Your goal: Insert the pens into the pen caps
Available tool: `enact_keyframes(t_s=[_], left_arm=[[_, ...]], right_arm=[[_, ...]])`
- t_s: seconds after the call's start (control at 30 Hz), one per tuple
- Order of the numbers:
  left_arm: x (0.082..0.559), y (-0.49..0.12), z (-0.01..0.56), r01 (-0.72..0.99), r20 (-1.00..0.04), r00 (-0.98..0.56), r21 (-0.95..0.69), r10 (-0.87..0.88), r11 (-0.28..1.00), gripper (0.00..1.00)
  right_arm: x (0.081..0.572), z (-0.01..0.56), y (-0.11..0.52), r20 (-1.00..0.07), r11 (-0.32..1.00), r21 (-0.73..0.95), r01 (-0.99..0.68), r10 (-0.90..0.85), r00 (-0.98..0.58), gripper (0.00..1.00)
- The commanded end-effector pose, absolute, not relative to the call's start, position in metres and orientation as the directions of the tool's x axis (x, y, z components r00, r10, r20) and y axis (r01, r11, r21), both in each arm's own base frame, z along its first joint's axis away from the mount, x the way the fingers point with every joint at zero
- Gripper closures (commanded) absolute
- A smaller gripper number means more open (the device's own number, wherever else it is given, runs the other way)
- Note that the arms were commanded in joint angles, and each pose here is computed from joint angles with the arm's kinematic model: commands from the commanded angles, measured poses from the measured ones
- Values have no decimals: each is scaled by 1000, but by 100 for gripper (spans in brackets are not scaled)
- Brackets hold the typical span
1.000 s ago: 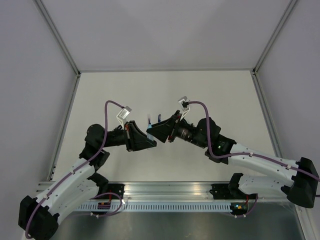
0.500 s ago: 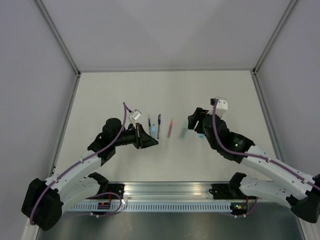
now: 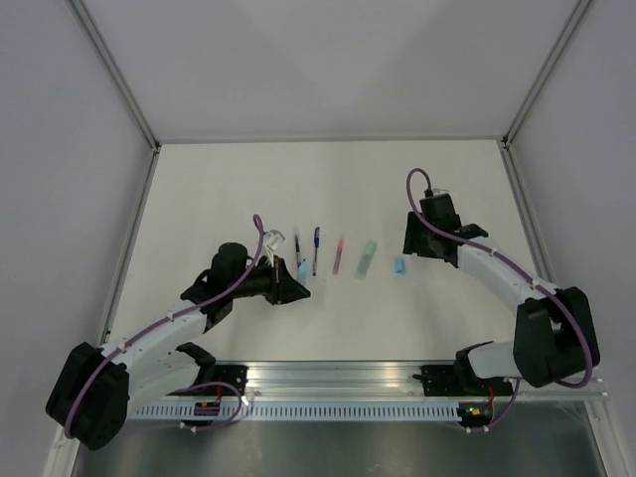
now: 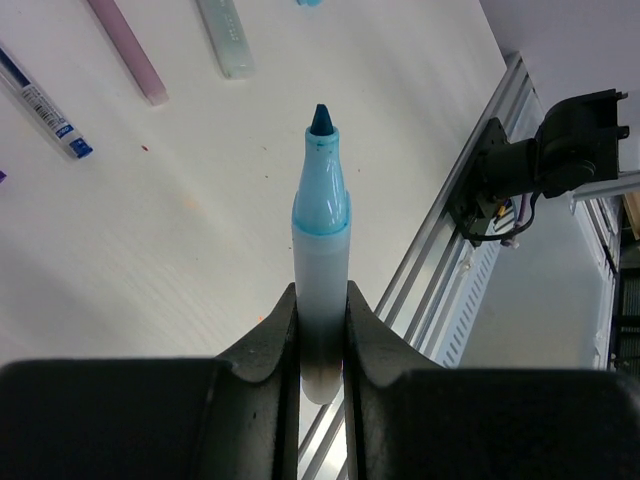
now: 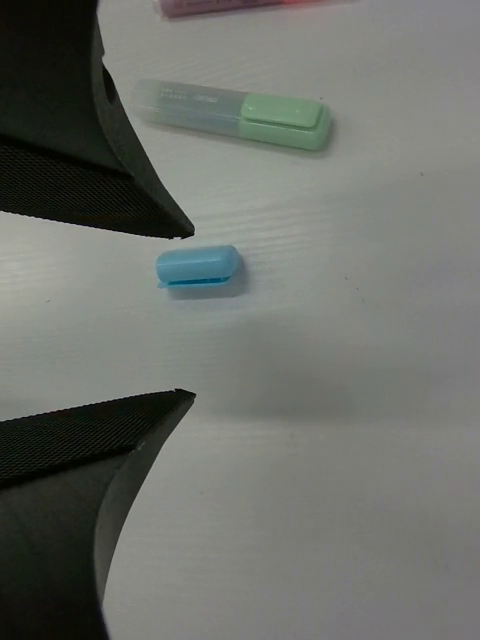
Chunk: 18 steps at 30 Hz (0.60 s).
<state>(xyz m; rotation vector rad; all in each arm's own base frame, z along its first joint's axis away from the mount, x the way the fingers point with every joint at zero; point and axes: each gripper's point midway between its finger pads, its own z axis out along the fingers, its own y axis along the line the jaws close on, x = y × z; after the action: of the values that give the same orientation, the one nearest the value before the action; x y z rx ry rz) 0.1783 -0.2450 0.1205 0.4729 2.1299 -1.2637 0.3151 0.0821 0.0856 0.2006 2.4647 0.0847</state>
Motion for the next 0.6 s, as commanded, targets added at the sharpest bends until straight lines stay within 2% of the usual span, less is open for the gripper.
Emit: enact_keyframes(t_s=[0.0, 0.17, 0.57], left_arm=[[182, -245, 131, 648, -735, -678, -603, -7, 466, 98], [186, -240, 133, 645, -753, -658, -576, -18, 503, 98], [186, -239, 134, 646, -754, -657, -575, -18, 502, 98]], right_arm=[[323, 91, 113, -592, 979, 203, -30, 98, -800, 32], [328, 80, 122, -557, 973, 229, -30, 106, -824, 34], [320, 35, 116, -477, 979, 202, 35, 129, -869, 40]])
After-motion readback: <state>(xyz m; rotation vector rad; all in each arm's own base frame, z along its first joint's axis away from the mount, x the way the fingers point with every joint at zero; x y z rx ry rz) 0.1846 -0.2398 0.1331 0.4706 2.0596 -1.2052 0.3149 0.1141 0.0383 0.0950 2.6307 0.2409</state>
